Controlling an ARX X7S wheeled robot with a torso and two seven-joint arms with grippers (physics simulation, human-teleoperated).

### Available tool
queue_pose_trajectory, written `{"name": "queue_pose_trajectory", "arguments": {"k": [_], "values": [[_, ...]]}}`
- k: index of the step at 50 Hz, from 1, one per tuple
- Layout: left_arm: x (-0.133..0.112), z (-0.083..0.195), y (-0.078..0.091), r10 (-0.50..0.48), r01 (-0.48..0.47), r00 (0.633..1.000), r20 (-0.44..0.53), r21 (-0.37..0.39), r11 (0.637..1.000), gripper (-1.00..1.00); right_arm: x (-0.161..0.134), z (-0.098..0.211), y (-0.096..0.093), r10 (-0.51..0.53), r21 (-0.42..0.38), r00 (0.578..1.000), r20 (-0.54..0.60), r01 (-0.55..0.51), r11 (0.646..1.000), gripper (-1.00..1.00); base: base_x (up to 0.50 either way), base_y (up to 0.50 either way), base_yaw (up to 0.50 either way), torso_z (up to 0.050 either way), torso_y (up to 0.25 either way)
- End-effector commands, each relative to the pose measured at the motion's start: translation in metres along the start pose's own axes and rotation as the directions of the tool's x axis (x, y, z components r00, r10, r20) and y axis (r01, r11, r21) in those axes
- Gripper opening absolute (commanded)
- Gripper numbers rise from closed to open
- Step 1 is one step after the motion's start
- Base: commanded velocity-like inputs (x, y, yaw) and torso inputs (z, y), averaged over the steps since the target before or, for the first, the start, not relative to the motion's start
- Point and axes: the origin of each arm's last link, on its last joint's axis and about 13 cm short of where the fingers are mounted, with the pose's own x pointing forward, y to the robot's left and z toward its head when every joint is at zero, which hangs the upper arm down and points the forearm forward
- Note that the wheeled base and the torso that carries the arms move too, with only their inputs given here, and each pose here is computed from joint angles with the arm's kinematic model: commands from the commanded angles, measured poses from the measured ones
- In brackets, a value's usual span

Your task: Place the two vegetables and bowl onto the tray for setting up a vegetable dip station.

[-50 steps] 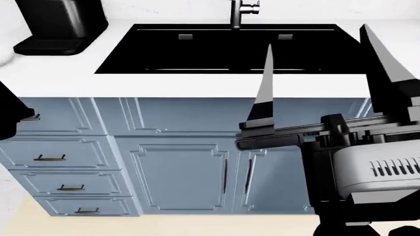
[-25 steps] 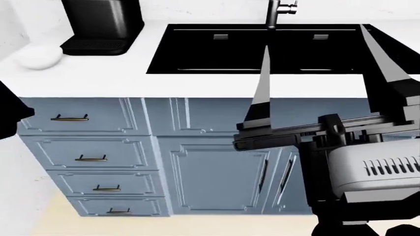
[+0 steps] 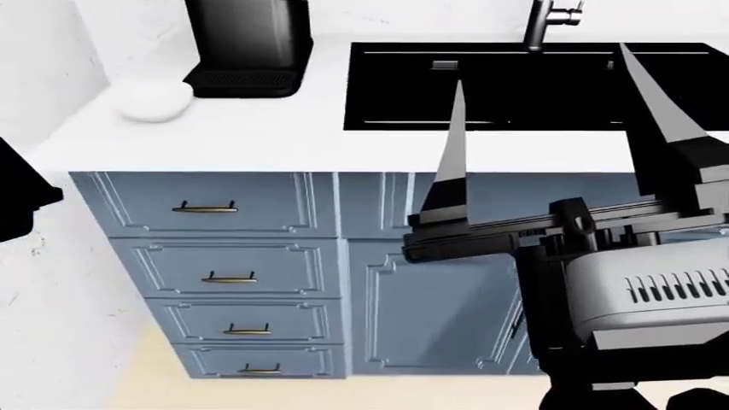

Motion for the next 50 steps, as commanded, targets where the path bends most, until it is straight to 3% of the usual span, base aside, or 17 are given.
{"name": "queue_pose_trajectory", "arguments": {"k": [1, 38, 50], "values": [[-0.0001, -0.0002, -0.0002, -0.002, 0.002, 1.000, -0.002, 0.001, 1.000, 1.00, 0.0001, 0.0000, 0.0001, 0.000, 0.001, 1.000, -0.001, 0.000, 1.000, 1.00, 0.02, 0.50, 0.00, 0.000, 0.000], [0.0000, -0.0031, -0.0007, -0.006, 0.006, 1.000, -0.012, 0.003, 1.000, 1.00, 0.0002, -0.0014, 0.0007, 0.008, 0.013, 1.000, -0.004, -0.008, 1.000, 1.00, 0.03, 0.50, 0.00, 0.000, 0.000], [0.0003, -0.0020, -0.0006, -0.004, 0.004, 1.000, -0.009, 0.002, 1.000, 1.00, 0.0000, -0.0016, 0.0007, 0.014, 0.023, 1.000, 0.005, -0.014, 1.000, 1.00, 0.38, 0.36, 0.00, 0.000, 0.000]]}}
